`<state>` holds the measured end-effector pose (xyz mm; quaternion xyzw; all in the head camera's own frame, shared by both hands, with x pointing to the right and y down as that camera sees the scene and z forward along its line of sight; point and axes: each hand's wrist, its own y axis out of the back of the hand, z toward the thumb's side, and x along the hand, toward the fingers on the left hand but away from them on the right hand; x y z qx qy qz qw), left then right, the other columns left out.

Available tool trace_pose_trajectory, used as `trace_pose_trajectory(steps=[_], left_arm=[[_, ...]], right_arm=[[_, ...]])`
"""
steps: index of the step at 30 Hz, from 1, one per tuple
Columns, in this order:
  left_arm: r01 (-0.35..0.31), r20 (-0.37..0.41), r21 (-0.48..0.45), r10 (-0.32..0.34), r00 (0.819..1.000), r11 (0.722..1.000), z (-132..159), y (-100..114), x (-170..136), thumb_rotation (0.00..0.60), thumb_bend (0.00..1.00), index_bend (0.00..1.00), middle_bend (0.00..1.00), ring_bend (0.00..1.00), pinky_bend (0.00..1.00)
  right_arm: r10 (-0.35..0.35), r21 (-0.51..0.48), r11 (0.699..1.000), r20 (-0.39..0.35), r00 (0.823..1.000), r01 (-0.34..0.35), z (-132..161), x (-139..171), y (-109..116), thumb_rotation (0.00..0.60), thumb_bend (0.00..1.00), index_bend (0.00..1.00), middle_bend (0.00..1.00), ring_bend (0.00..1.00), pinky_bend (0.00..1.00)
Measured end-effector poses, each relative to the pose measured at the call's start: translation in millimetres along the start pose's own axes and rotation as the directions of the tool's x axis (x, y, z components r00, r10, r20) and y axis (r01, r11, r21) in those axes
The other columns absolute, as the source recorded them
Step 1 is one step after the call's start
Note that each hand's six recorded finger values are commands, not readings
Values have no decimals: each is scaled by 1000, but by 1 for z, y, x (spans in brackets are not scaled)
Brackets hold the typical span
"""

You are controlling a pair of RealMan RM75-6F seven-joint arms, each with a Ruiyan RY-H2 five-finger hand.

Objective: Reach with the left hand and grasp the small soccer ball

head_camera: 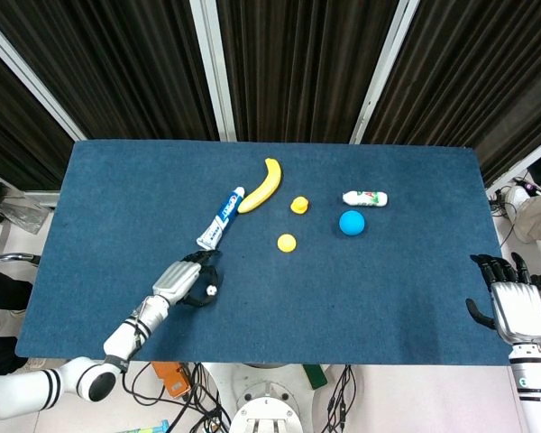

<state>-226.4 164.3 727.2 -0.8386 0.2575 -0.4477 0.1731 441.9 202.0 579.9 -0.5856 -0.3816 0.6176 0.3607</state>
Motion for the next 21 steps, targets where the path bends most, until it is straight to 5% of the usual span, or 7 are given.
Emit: trace_pose_trajectory(steps=[14, 21], left_arm=[[-37, 112, 108, 25, 993, 993, 79, 108, -11, 600, 384, 567, 68, 30, 112], [-34, 144, 107, 18, 989, 994, 101, 136, -14, 600, 384, 567, 68, 30, 112]], right_arm=[[6, 6, 1000, -1, 1000, -6, -1, 2, 0, 600, 430, 224, 227, 200, 39], [6, 1, 1000, 2, 1000, -6, -2, 1, 1, 600, 429, 224, 227, 200, 38]])
